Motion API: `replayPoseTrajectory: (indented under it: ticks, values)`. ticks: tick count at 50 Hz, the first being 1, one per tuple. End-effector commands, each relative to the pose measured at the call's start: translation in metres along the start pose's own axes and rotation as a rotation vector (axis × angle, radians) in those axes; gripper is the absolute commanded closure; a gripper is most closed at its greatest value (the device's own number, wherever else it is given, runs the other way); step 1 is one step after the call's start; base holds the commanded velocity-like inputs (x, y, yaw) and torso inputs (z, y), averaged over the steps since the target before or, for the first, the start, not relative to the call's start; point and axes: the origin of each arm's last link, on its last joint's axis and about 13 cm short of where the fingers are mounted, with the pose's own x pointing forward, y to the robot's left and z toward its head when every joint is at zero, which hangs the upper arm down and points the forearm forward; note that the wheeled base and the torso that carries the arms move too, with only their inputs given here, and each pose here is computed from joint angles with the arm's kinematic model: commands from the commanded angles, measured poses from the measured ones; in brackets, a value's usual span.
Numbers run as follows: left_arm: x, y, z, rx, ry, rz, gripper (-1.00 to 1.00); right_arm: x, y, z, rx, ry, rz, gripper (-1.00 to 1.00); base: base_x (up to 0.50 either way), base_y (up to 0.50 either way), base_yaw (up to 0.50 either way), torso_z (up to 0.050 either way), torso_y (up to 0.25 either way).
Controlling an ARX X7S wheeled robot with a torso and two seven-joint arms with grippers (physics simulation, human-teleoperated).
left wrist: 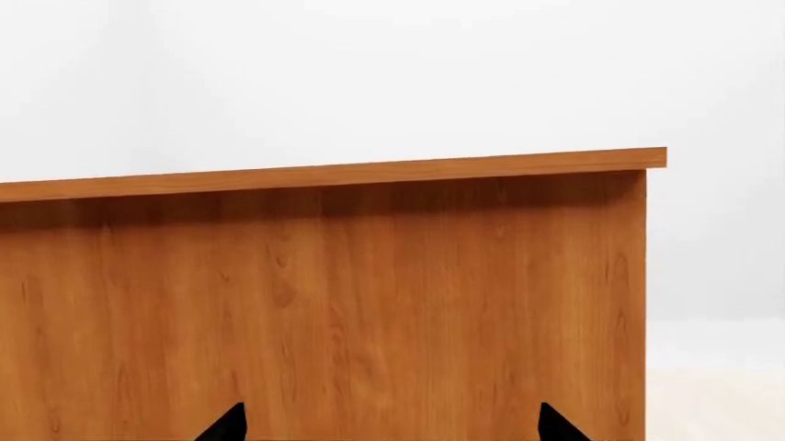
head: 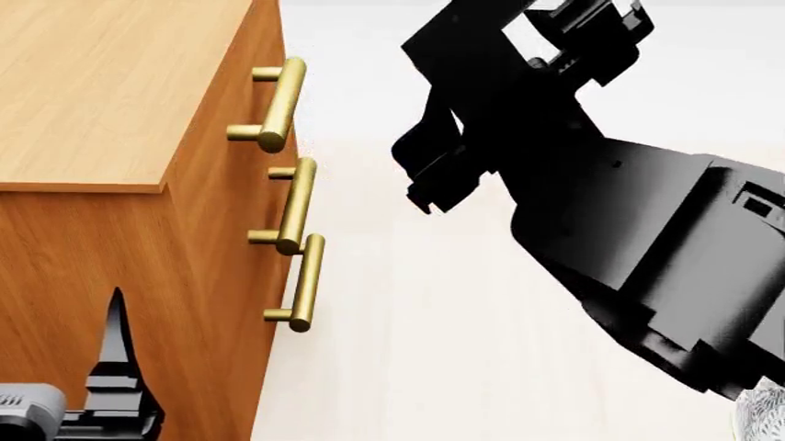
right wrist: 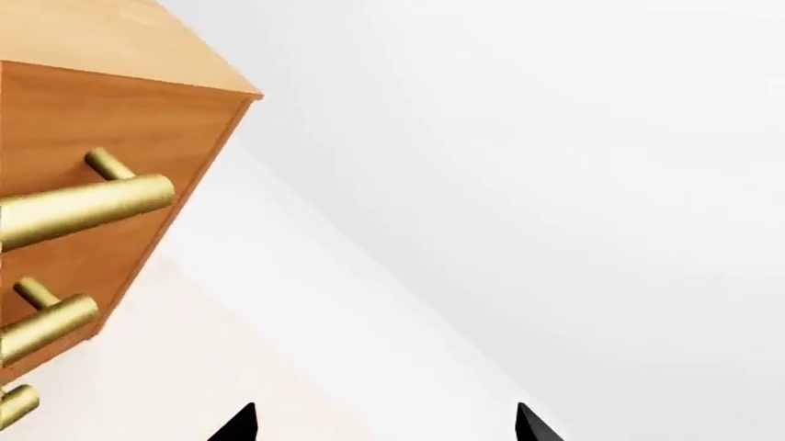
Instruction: Close the top drawer of the cabinet and put the bowl on top of it.
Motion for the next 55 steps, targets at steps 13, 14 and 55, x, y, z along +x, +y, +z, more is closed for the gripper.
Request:
replayPoseTrajectory:
  ticks: [13,14,55]
  values:
    - [0.006,0.001,-0.008,-0.003,0.013,-0.006,-1.0,-0.124,-0.028,-0.043,-0.06,0.204,-0.044,-1.0,0.0,0.0,0.0,0.0,0.0]
    - [0.006,0.001,-0.008,-0.004,0.013,-0.007,-1.0,-0.128,-0.028,-0.045,-0.055,0.209,-0.046,-1.0,0.0,0.0,0.0,0.0,0.0]
    - [0.009,-0.005,-0.013,-0.006,0.016,-0.036,-1.0,-0.239,0.038,-0.152,0.127,0.498,0.036,-1.0,0.0,0.0,0.0,0.0,0.0]
